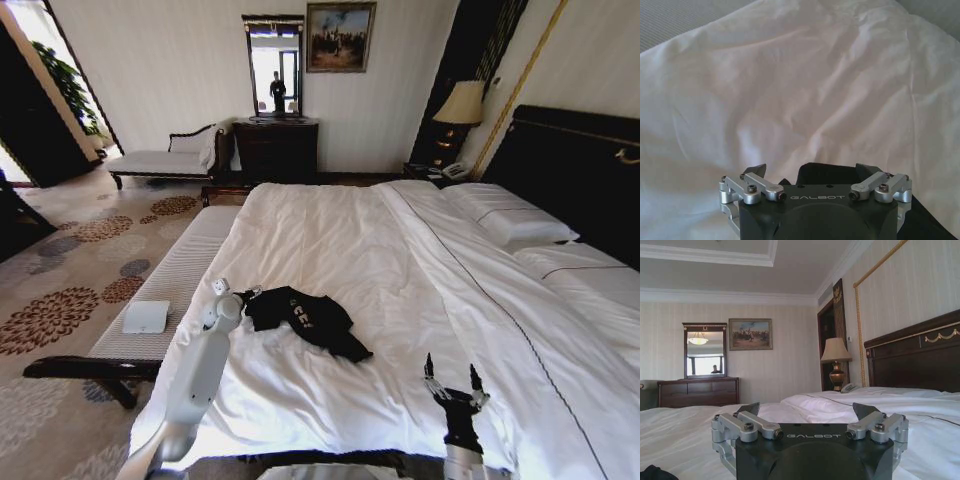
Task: Fold the clothes on the bed.
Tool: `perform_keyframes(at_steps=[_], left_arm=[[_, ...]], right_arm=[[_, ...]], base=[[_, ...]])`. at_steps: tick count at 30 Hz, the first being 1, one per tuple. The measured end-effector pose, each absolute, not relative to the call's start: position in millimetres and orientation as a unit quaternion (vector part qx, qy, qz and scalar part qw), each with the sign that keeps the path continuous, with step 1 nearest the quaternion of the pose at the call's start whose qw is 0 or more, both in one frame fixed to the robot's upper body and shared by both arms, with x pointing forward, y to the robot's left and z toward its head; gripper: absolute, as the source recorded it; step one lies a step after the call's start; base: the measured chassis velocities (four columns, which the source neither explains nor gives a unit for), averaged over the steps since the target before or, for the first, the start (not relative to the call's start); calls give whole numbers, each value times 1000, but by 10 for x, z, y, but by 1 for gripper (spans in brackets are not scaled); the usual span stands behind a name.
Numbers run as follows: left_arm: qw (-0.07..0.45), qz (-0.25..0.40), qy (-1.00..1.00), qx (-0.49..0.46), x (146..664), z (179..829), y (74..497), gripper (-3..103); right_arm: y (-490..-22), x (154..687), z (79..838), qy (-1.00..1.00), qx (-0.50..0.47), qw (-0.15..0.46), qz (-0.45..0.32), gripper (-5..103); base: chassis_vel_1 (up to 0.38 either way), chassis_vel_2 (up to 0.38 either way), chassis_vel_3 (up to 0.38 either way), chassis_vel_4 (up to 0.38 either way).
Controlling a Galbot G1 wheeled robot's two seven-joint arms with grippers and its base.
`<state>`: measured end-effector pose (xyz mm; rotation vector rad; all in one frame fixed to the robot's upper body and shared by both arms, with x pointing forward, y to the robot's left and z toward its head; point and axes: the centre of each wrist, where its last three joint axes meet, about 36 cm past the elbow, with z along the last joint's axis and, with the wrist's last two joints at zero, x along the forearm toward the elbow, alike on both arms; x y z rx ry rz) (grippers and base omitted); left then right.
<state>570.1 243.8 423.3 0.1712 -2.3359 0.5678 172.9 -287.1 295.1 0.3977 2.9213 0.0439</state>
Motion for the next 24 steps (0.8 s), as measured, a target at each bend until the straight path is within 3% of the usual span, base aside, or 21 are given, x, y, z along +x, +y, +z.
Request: perform_keyframes(at_steps=[5,7,9,13,15,18,24], left_arm=[[379,229,-893,76,5759,4245,2412,103],[380,234,-892,74,5756,4253,2420,94],[379,235,-892,73,5755,4257,2427,94],[380,242,-890,72,5745,4255,2461,74],[380,245,-889,71,5740,4257,2465,74],[380,252,-887,68,5724,4254,2466,57],[379,258,-887,62,5698,4254,2455,40]], right_arm=[[-2868,1735,2910,986,138,93,16,100],[-2855,1736,2898,986,139,92,16,100],[-2848,1736,2893,986,139,91,16,100],[-2832,1736,2881,986,137,90,14,100],[-2834,1736,2882,986,137,91,14,100],[-2854,1733,2885,987,136,91,11,100],[-2870,1733,2888,986,137,91,9,100]], base=[[0,0,0,0],[0,0,0,0],[0,0,0,0],[0,0,0,0],[0,0,0,0],[0,0,0,0],[0,0,0,0]])
